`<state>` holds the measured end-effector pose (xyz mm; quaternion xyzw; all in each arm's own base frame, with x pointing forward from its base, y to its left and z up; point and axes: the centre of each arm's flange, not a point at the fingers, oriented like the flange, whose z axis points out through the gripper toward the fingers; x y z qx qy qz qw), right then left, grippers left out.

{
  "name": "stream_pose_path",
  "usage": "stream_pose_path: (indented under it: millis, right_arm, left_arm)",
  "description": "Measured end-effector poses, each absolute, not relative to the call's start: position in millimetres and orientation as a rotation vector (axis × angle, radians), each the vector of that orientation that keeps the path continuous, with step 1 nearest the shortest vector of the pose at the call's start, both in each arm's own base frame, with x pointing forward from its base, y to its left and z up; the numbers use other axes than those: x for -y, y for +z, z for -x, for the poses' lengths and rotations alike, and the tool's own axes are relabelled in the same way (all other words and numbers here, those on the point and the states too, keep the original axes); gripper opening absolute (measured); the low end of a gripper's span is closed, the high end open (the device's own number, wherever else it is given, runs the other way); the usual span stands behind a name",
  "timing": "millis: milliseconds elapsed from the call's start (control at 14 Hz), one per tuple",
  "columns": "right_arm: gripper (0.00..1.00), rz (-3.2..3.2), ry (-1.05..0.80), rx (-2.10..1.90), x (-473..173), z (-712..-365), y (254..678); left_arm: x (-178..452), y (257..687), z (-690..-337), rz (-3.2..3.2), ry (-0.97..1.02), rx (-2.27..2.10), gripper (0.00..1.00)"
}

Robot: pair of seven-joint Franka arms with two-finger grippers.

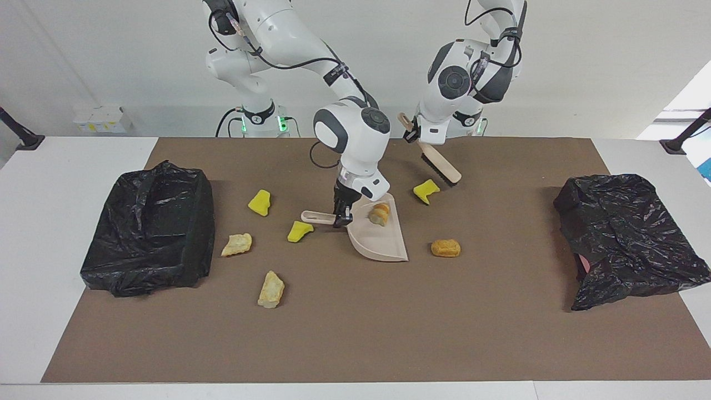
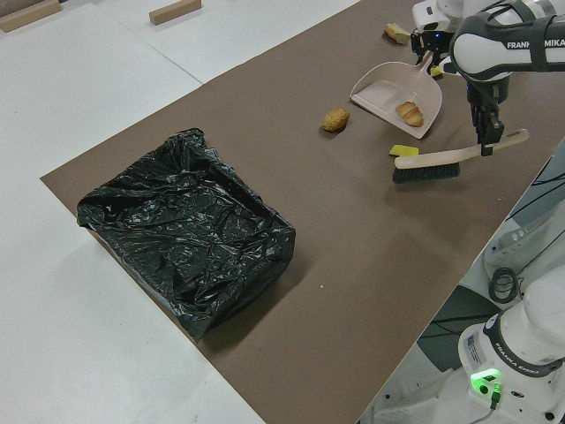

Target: Sweep and dump trash in bin

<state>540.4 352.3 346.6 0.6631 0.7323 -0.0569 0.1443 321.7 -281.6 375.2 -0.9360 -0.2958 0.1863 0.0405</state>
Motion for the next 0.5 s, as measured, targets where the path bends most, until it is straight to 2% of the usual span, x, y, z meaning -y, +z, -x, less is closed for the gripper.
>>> stream_pose_path:
  millis: [286,500]
  right_arm:
    - [0.32,-1.911,-0.164,-2.111,-352.3,-540.4,346.6]
    - [0.32,-1.911,-0.164,-2.111,-352.2,-540.4,346.5]
  left_arm:
    - [295.0,356.2,-346.8,2.974,0.464,0.93,0.26]
    - [316.6,362.4,-376.7,3.055,0.42,0.873,0.26]
